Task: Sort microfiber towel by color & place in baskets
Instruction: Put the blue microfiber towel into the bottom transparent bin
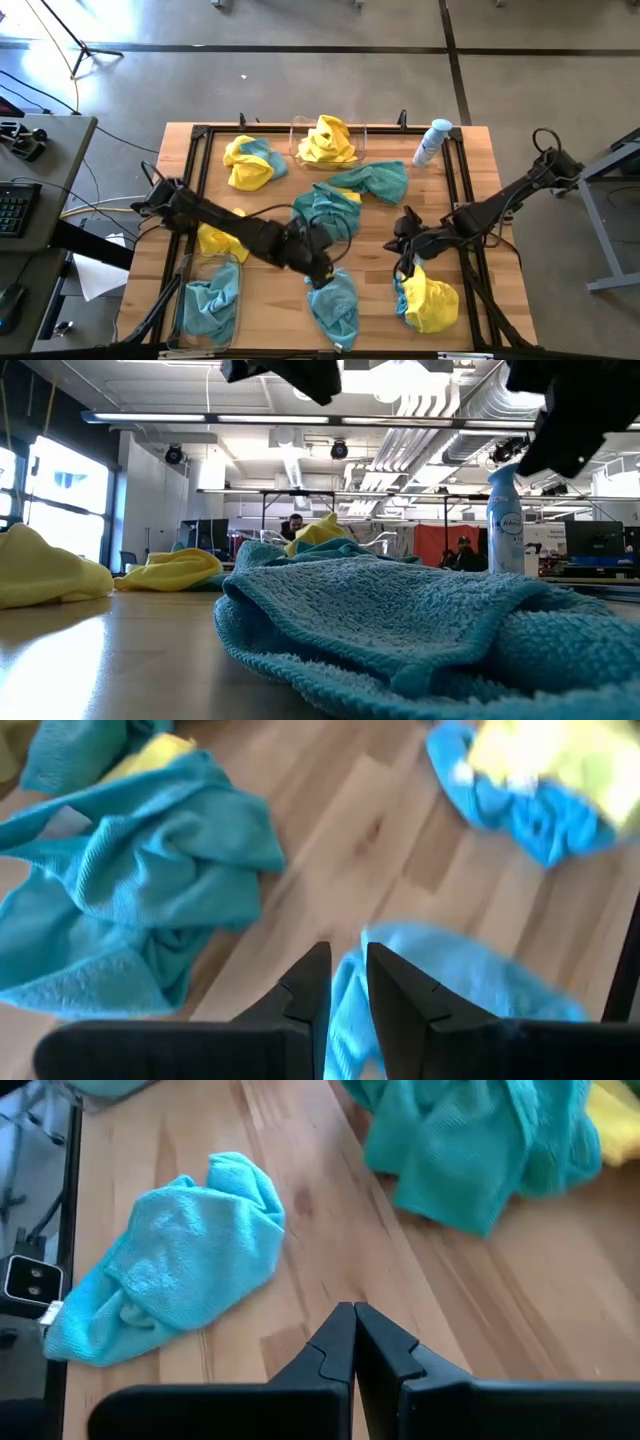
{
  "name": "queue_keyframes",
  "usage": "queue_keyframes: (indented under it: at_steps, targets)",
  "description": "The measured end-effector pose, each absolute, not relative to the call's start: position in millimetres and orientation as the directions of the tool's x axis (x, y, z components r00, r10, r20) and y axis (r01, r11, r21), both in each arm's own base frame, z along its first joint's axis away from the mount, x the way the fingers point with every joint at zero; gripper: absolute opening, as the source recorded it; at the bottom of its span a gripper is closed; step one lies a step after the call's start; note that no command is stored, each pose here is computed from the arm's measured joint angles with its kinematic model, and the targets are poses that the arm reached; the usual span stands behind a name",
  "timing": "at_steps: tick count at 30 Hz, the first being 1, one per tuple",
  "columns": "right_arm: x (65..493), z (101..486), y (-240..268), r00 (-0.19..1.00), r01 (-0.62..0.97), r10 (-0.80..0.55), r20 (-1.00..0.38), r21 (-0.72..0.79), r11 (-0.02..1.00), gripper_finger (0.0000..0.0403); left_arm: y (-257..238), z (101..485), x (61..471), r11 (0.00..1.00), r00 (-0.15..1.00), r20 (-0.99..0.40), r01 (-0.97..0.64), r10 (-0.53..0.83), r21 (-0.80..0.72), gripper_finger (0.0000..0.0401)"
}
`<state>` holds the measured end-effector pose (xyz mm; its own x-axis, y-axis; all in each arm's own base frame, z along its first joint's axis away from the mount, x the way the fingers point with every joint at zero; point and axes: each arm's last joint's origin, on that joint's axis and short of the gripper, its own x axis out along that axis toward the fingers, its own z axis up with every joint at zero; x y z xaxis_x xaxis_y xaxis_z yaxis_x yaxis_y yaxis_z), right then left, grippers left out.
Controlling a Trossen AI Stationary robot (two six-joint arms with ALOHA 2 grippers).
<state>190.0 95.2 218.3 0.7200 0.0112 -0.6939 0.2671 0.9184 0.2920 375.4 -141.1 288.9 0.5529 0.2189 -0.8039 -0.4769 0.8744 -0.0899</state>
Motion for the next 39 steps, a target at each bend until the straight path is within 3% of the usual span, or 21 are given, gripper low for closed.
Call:
queue_keyframes:
  at_steps: [14,19,23,29,35,39]
  targets:
    - [271.1,242.5,149.7,0.564,0.325,-0.099,-0.82,0.11,0.939,0.0,-187.8,288.0,332.4,0.938,0.468,-0.852,-0.339,0.232,0.069,0.0053]
    - [295.1,251.2,164.0,0.548,0.362,-0.11,-0.829,0.116,0.925,0.0,-200.3,292.1,311.2,0.95,0.458,-0.854,-0.286,0.247,0.122,0.0053]
    - [302.1,252.7,171.7,0.541,0.397,-0.111,-0.834,0.136,0.907,0.0,-198.8,289.5,288.1,0.957,0.499,-0.84,-0.281,0.215,0.078,0.0053]
    - [295.5,249.0,177.6,0.501,0.379,-0.117,-0.858,0.096,0.921,0.0,-188.0,281.3,263.6,0.95,0.656,-0.747,-0.289,0.104,-0.121,0.0053]
    - [289.4,246.1,176.2,0.419,0.381,-0.086,-0.904,0.089,0.92,0.0,-180.5,272.9,274.7,0.959,0.747,-0.663,-0.226,0.056,-0.174,0.0057]
    - [284.1,244.7,175.5,0.381,0.406,-0.113,-0.918,0.056,0.912,0.0,-175.6,269.1,291.5,0.958,0.76,-0.65,-0.188,0.0,-0.219,0.0081]
